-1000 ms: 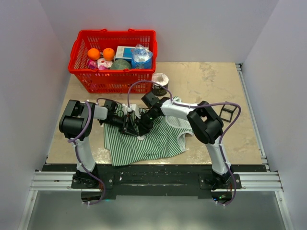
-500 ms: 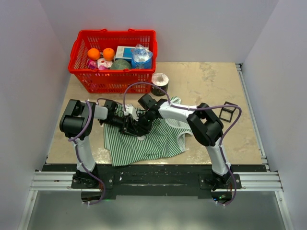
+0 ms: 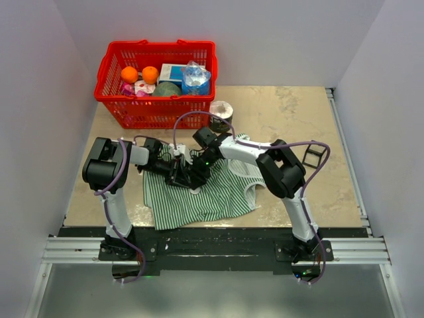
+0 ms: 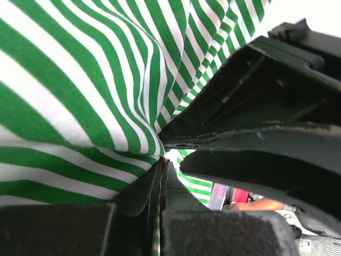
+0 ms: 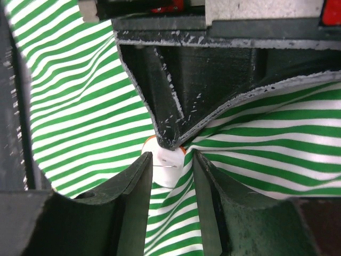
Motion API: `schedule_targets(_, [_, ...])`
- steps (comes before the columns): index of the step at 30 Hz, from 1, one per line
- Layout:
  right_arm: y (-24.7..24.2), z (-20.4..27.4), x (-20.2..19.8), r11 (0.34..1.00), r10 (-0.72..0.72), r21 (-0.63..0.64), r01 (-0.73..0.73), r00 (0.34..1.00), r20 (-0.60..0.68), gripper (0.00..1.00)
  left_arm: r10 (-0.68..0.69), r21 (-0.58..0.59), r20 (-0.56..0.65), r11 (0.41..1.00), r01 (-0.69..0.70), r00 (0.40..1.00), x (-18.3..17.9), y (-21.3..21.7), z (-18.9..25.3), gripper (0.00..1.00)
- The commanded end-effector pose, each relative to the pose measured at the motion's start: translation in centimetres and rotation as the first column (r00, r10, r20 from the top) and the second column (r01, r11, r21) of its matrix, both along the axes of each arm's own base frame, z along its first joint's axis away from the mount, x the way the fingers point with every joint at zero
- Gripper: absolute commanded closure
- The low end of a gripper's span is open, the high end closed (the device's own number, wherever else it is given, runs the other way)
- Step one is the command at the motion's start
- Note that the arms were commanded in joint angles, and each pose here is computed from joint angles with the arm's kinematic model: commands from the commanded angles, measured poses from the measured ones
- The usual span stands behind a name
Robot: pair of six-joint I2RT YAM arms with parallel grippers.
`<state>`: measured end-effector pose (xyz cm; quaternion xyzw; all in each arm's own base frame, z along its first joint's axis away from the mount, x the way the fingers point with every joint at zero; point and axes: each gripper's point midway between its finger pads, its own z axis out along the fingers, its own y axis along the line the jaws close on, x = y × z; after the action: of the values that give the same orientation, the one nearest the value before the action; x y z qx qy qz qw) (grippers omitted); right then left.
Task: Remove the brooch from the garment
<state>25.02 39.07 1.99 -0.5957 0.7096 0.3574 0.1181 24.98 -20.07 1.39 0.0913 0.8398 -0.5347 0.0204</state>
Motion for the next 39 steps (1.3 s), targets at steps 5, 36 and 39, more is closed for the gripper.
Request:
schedule_targets(5, [-4.1, -4.4, -3.8, 0.982, 0.122, -0.117, -0.145, 0.975, -0.188, 0.6, -0.002, -0.002, 0.094, 1.0, 0.003, 0.996, 1.8, 0.2, 0.1, 1.0])
schedule_targets(36, [-5.4, -6.9, -3.2, 0.957, 0.056, -0.266, -0.111, 0.977, -0.207, 0.64, 0.001, 0.002, 0.108, 1.0, -0.002, 0.994, 2.2, 0.2, 0.4, 1.0])
schedule_targets(39, [-5.5, -7.2, -3.4, 0.948, 0.07, -0.296, -0.118, 0.983, -0.168, 0.64, 0.004, -0.001, 0.108, 1.0, -0.004, 0.994, 2.3, 0.1, 0.5, 1.0])
